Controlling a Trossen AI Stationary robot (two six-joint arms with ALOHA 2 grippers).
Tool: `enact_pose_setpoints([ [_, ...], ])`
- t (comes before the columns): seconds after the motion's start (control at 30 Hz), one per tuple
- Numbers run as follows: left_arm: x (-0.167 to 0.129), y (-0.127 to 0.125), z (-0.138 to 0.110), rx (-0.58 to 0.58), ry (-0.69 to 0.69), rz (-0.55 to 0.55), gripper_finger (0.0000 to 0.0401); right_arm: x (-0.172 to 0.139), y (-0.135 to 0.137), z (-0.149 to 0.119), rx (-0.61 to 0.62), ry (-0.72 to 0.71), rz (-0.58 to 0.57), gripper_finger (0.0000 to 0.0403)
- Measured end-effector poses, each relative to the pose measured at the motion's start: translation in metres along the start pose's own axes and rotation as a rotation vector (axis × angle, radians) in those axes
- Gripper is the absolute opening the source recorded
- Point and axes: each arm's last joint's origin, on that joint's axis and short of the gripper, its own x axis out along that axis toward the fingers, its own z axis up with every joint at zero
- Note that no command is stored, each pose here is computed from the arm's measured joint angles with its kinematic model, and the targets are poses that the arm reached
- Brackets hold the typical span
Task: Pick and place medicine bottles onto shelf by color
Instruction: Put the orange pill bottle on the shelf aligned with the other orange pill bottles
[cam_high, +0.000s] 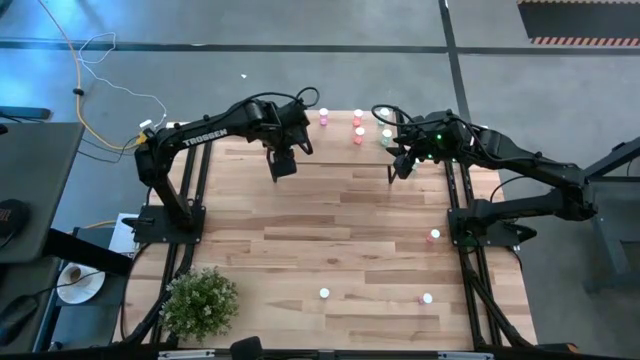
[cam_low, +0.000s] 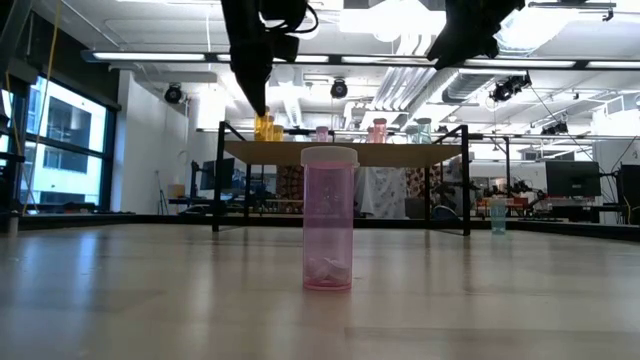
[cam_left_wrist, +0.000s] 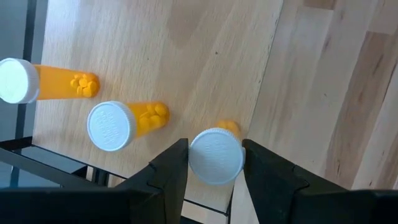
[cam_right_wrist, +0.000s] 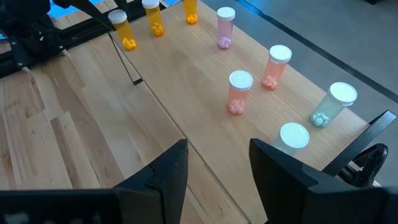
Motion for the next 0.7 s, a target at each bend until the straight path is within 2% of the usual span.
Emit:
enact_pose_setpoints([
  [0.7, 0.0000, 0.0000, 0.0004, -0.001, -0.005, -0.002, 0.0141, 0.0000, 0.0000, 0.0000, 0.000, 0.000, 0.001, 0.0163],
])
